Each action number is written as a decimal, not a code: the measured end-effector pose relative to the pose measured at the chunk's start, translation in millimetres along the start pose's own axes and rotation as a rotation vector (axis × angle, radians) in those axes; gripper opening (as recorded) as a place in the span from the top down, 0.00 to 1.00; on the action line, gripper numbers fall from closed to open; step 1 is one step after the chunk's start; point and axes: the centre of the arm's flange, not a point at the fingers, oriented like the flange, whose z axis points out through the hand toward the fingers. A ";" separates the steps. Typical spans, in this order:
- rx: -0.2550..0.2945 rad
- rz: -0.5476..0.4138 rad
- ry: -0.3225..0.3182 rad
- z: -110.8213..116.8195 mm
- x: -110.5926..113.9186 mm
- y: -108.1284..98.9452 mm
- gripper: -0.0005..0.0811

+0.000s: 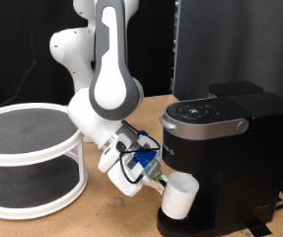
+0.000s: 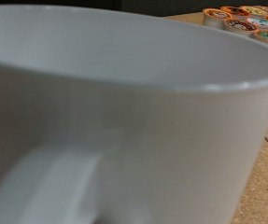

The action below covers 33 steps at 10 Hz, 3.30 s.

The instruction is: Make a cup of coffee with the keurig machine

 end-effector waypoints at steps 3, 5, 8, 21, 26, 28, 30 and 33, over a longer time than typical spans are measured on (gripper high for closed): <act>0.006 -0.010 -0.018 5.5 -9.2 0.1 0.91; 0.001 -0.018 -0.020 8.6 -16.0 2.3 0.90; 0.001 -0.021 -0.021 11.8 -22.3 4.6 0.44; 0.102 0.044 -0.192 -55.4 -13.6 6.6 0.01; 0.205 0.138 -0.177 -102.8 20.0 0.4 0.01; 0.253 0.162 -0.155 -121.9 37.1 -5.9 0.01; 0.266 0.172 -0.149 -130.1 39.1 -8.6 0.01; 0.362 0.188 -0.144 -137.3 43.6 -15.3 0.01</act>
